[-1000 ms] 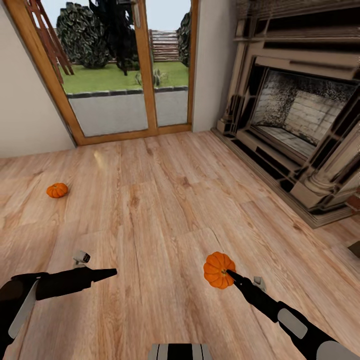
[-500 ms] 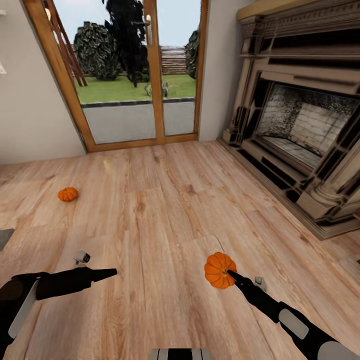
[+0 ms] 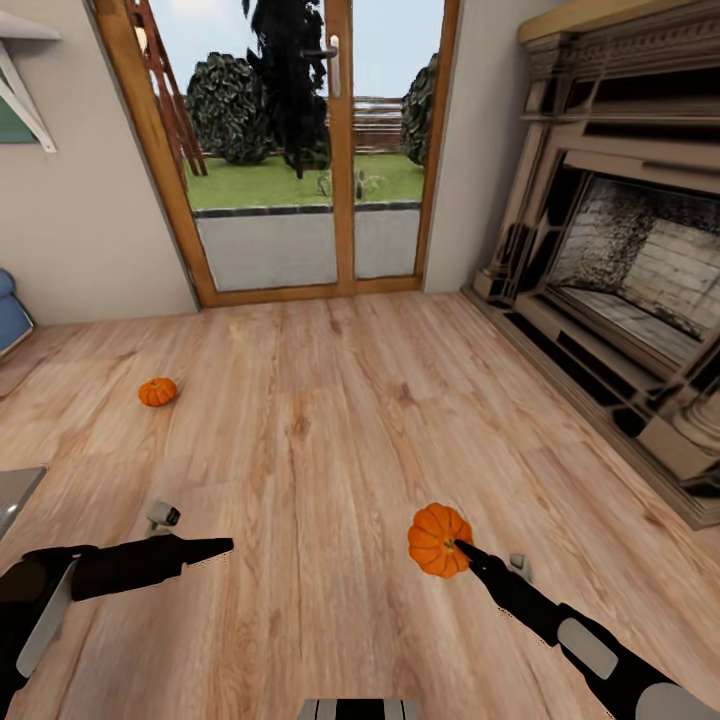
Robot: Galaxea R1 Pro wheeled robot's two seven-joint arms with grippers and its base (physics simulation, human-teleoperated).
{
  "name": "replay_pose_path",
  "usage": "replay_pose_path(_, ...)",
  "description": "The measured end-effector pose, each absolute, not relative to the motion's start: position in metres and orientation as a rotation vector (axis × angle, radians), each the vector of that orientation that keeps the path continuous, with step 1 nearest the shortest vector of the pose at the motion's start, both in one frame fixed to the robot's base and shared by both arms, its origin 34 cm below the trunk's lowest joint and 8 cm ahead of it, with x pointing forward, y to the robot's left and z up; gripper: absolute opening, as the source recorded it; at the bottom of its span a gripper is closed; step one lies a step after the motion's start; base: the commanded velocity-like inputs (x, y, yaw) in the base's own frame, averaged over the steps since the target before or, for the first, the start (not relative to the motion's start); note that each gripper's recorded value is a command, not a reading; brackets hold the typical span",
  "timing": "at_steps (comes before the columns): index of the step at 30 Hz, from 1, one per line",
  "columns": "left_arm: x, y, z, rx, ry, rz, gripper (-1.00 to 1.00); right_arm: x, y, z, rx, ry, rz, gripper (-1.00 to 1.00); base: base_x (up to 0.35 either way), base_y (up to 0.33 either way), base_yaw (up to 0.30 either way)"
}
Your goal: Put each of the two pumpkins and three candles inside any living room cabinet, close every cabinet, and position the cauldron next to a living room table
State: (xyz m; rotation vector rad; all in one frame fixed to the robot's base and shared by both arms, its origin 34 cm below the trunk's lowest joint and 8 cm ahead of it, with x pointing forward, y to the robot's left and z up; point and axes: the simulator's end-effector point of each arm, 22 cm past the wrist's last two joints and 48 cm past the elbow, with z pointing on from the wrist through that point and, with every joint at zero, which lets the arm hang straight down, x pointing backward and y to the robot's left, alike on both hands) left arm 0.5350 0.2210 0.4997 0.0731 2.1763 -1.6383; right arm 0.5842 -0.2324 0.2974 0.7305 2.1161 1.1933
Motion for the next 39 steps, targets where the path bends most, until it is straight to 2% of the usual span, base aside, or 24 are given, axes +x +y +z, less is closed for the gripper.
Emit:
replay_pose_path(6,0.5349,0.2212,0.4994,0.069,2.175,-1.641,1.0,0.5844,-0.2316,0.2985,0.73,2.11,1.2,-1.0,0.328,-0.121,0.039)
replay_pose_path(25,0.5355,0.2219,0.5032,0.07,2.167,-1.636,1.0,0.5867,-0.2308,0.3041,0.718,2.102,1.202,-1.0,0.327,-0.095,0.264)
replay_pose_path(32,0.5354,0.2241,0.4981,0.046,2.177,-1.637,1.0,0.5874,-0.2314,0.3054,0.718,2.098,1.203,-1.0,0.328,-0.002,0.078)
replay_pose_path(39,0.5354,0.2242,0.4982,0.045,2.176,-1.636,1.0,0.5875,-0.2306,0.3059,0.716,2.099,1.203,-1.0,0.327,-0.049,0.236)
